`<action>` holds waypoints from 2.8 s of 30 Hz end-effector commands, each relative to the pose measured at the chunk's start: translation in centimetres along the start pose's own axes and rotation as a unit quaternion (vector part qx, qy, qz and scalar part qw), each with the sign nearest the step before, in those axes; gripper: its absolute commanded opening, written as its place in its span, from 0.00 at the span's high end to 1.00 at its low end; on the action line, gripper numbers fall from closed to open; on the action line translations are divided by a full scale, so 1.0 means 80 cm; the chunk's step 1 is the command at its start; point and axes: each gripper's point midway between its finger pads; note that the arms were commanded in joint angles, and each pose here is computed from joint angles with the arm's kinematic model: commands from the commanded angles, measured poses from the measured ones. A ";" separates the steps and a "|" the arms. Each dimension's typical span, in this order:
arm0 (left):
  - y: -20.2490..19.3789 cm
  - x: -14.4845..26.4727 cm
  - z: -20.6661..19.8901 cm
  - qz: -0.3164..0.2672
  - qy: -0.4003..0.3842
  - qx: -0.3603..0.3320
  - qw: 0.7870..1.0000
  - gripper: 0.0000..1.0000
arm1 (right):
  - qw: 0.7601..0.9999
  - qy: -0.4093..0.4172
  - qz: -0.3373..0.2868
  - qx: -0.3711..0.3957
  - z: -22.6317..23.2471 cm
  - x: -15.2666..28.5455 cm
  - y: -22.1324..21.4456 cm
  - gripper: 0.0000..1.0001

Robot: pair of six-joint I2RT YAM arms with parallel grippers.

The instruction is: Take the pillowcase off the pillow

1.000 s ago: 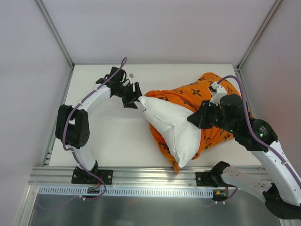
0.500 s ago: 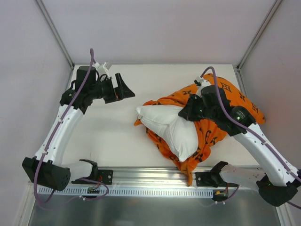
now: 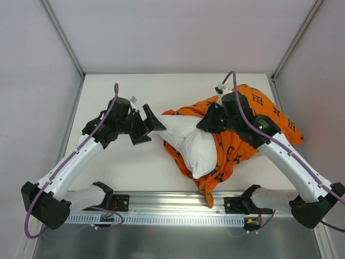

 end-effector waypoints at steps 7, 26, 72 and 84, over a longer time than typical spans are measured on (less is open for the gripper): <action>0.055 -0.044 -0.015 -0.058 -0.003 0.079 0.995 0.01 | 0.996 0.074 -0.038 -0.007 0.039 0.021 0.021 0.99; 0.045 -0.139 -0.034 -0.024 -0.054 0.095 0.994 0.78 | 0.995 0.095 -0.021 -0.011 0.043 0.016 0.007 0.99; 0.015 -0.076 -0.030 -0.004 -0.063 0.018 0.998 1.00 | 0.950 -0.211 0.087 0.211 -0.063 -0.145 0.018 0.84; 0.084 0.023 0.006 -0.109 -0.070 0.057 0.990 1.00 | 0.947 -0.315 -0.067 0.016 -0.205 -0.011 0.146 0.99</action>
Point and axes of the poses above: each gripper's point midway between its finger pads, its own x axis back along the fingers, its own z axis along the line the jaws close on, y = z × x, and after that the axes turned 9 degrees about -x, right-handed
